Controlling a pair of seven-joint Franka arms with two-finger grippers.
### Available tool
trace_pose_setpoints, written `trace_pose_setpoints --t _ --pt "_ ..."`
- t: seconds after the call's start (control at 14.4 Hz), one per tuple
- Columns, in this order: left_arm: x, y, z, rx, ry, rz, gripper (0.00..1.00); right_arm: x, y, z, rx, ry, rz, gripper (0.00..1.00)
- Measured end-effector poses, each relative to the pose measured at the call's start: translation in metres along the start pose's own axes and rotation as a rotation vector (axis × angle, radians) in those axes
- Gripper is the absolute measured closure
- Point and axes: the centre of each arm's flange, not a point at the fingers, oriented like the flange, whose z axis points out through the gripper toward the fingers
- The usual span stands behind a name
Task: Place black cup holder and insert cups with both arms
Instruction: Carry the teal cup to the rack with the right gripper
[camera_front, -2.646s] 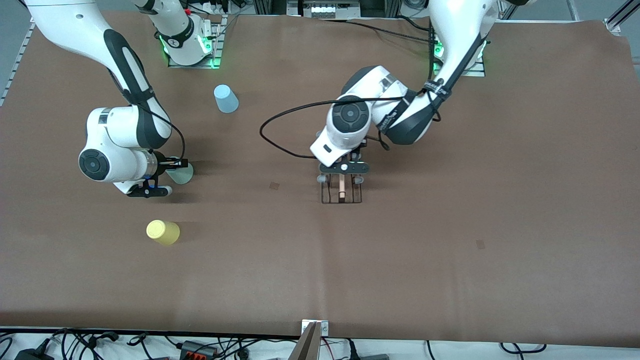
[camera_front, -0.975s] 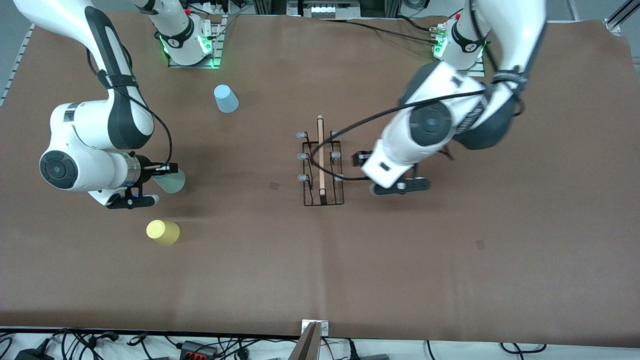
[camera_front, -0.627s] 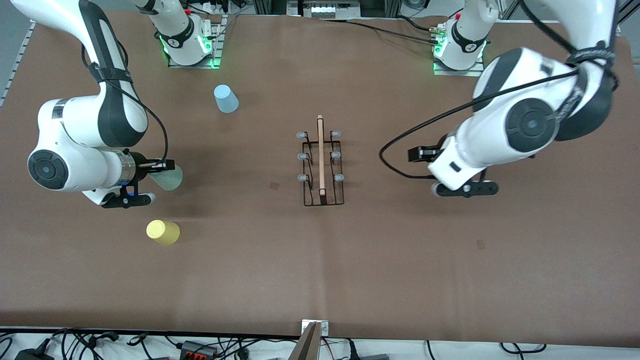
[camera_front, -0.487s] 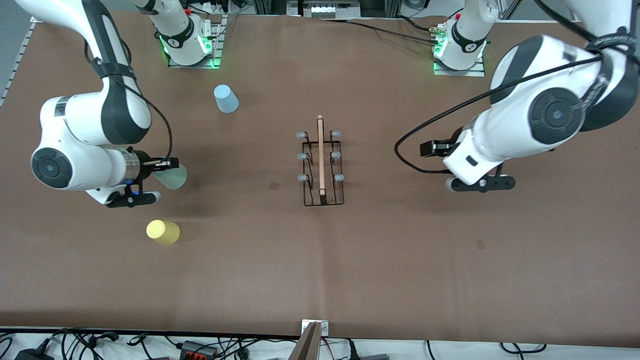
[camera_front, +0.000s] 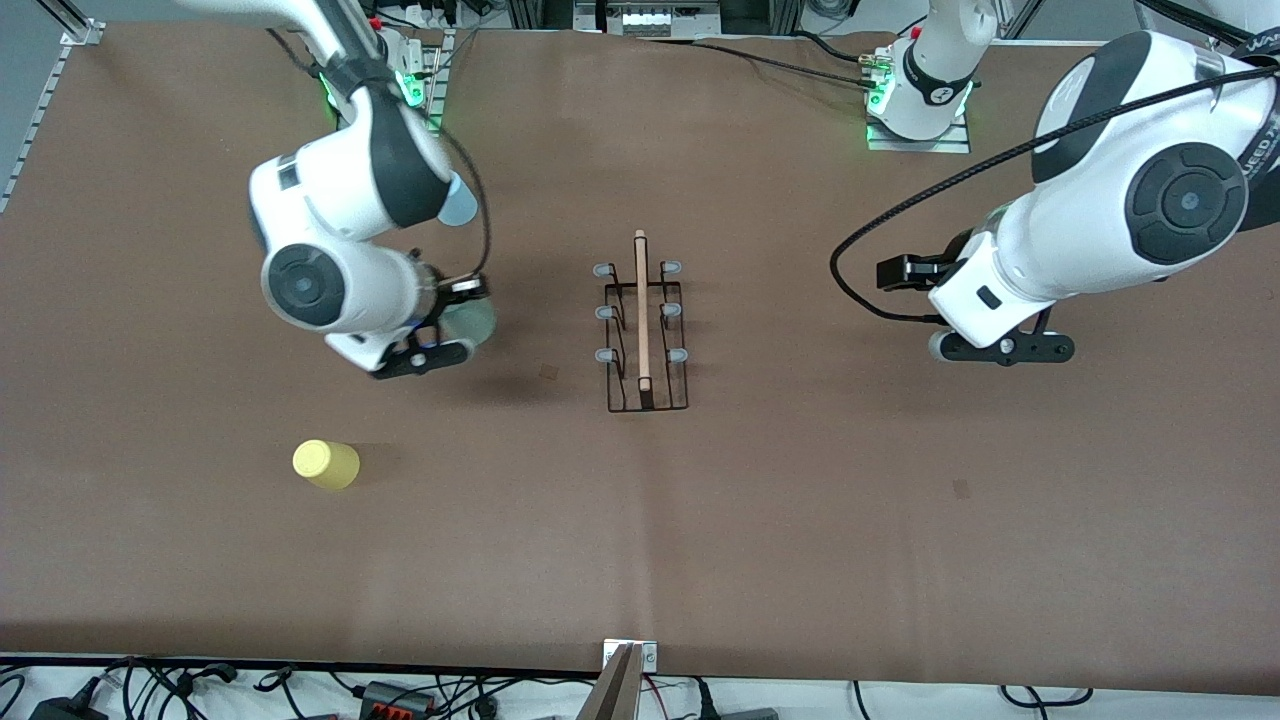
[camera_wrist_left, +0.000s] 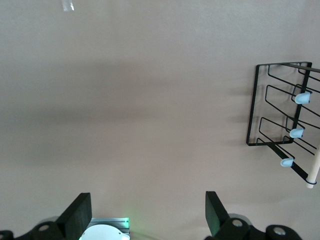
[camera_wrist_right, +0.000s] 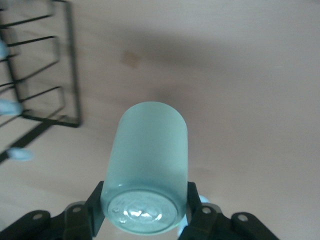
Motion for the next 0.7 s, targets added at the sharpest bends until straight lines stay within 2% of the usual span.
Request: trace_pose_setpoints --t 0.28,0.49,0.7 --pt "-0.001 0.002 0.000 0.003 -0.001 0.005 0.00 -0.022 -0.075 -0.002 -0.010 0.021 0.010 0.34" --pt "0.002 -0.007 -0.001 0.017 0.006 -0.010 0.00 -0.034 -0.109 0.012 0.003 -0.004 0.016 0.34" --pt "0.008 -0.038 -0.007 0.006 0.014 -0.059 0.00 -0.030 -0.117 0.026 0.006 -0.013 0.016 0.34"
